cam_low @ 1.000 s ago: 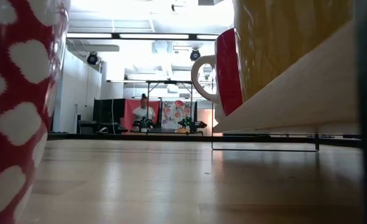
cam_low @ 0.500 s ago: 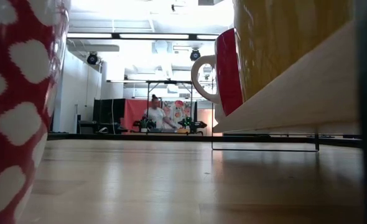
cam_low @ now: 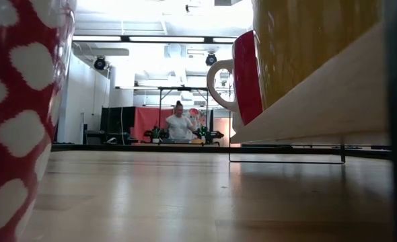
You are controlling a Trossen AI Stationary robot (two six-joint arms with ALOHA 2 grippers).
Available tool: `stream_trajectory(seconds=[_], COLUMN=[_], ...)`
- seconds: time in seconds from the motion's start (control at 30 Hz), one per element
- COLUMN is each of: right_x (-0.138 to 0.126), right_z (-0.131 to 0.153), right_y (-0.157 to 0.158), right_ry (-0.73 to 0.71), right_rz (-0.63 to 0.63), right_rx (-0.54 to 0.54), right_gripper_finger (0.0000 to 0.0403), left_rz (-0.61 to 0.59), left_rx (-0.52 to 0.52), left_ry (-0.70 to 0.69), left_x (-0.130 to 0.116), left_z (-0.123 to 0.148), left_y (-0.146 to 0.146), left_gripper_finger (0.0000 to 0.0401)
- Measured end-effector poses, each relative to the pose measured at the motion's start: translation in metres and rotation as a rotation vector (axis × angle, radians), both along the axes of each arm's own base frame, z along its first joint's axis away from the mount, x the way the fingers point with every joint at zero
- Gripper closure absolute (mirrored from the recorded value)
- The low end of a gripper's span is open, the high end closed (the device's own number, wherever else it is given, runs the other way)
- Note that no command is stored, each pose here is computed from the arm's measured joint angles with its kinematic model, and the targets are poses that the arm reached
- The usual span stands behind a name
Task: Place coffee mugs
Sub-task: Put the red and white mug on the shelf
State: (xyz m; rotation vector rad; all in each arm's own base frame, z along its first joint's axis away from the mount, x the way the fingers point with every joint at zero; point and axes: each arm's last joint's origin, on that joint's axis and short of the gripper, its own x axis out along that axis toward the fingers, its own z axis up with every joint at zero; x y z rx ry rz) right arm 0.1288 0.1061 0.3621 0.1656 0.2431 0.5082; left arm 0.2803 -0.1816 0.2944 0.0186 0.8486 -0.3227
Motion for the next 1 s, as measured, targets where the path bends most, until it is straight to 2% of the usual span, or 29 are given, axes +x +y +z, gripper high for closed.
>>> stream_trajectory(seconds=[0.13,0.27,0.5,0.73,1.0], right_x=[0.0,0.0,-0.001,-0.001,-0.001], right_z=[0.0,-0.001,-0.002,-0.003,-0.002], right_y=[0.0,0.0,0.001,0.001,0.001], right_ry=[0.01,0.014,0.025,0.053,0.053], right_rz=[0.002,0.01,0.028,0.026,0.03], right_rx=[0.008,0.001,0.007,0.037,0.041], right_gripper_finger=[0.0295,0.0295,0.0295,0.0295,0.0295], left_rz=[0.019,0.023,0.012,0.037,0.06], left_rx=[-0.013,-0.008,0.0,0.02,0.038], left_ry=[0.073,0.148,0.249,0.309,0.297], left_x=[0.01,0.021,0.026,0.025,0.03], left_z=[-0.01,-0.031,-0.06,-0.077,-0.084], left_y=[-0.009,-0.02,-0.045,-0.054,-0.055], left_gripper_finger=[0.0247,0.0247,0.0247,0.0247,0.0247])
